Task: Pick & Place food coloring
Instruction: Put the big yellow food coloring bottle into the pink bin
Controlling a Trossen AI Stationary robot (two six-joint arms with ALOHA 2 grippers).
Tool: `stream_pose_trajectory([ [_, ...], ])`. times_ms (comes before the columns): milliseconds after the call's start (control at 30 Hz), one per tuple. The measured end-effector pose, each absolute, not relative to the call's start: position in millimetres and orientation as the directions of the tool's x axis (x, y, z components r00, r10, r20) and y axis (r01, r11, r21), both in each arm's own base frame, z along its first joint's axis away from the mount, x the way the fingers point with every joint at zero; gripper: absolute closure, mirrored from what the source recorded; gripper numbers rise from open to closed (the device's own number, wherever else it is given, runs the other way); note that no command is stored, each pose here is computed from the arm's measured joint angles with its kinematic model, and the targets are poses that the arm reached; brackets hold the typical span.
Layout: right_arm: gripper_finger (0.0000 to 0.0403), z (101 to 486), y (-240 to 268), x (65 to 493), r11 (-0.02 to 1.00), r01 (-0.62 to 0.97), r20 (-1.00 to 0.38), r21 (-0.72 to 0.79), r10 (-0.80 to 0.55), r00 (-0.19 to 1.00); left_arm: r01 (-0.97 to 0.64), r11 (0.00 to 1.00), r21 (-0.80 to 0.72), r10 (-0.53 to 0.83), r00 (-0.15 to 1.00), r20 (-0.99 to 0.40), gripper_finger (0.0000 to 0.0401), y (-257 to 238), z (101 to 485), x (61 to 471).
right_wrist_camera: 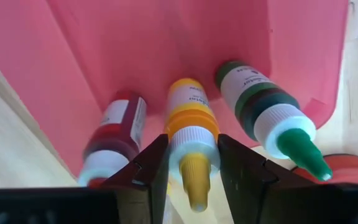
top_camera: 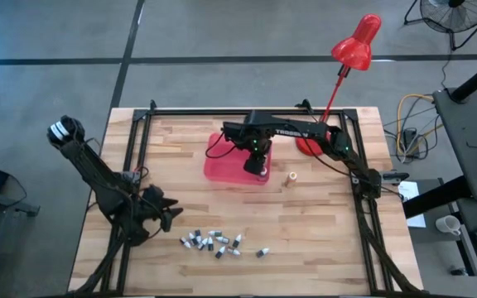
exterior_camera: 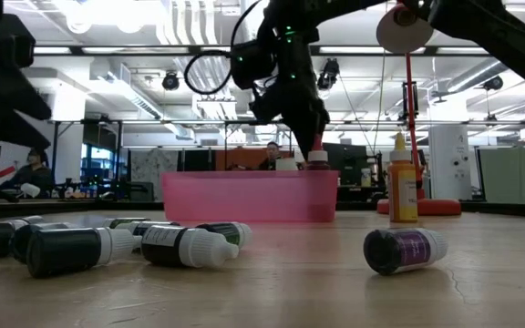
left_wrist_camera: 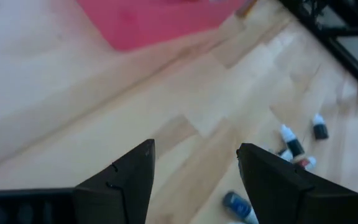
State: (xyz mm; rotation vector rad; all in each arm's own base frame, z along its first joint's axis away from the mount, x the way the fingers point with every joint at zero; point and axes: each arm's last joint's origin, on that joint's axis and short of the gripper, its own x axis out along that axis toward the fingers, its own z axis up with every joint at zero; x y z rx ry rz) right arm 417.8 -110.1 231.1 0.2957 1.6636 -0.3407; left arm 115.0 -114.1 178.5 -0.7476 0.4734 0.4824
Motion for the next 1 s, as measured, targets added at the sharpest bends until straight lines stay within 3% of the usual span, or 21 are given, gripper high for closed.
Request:
stream_pose_trajectory([
  [467,0.0274,240,-101,417,0.958,0.283,-0.994,-0.05,-0.019,-0.111,-0.57,0.653,-0.499,0.317,0.804,-0.504,0.0199,-105,184,113],
  [833,0.0193,242,-97,415,0.963,0.266,-0.992,-0.05,-0.017,-0.125,-0.535,0.675,-0.508,0.344,0.837,-0.425,0.0199,-97,196,110],
  [1000,0.0175,275,-89,404,0.96,0.274,-0.998,-0.055,-0.044,-0.048,-0.515,0.685,-0.515,0.329,0.85,-0.411,0.0199,-94,202,107],
])
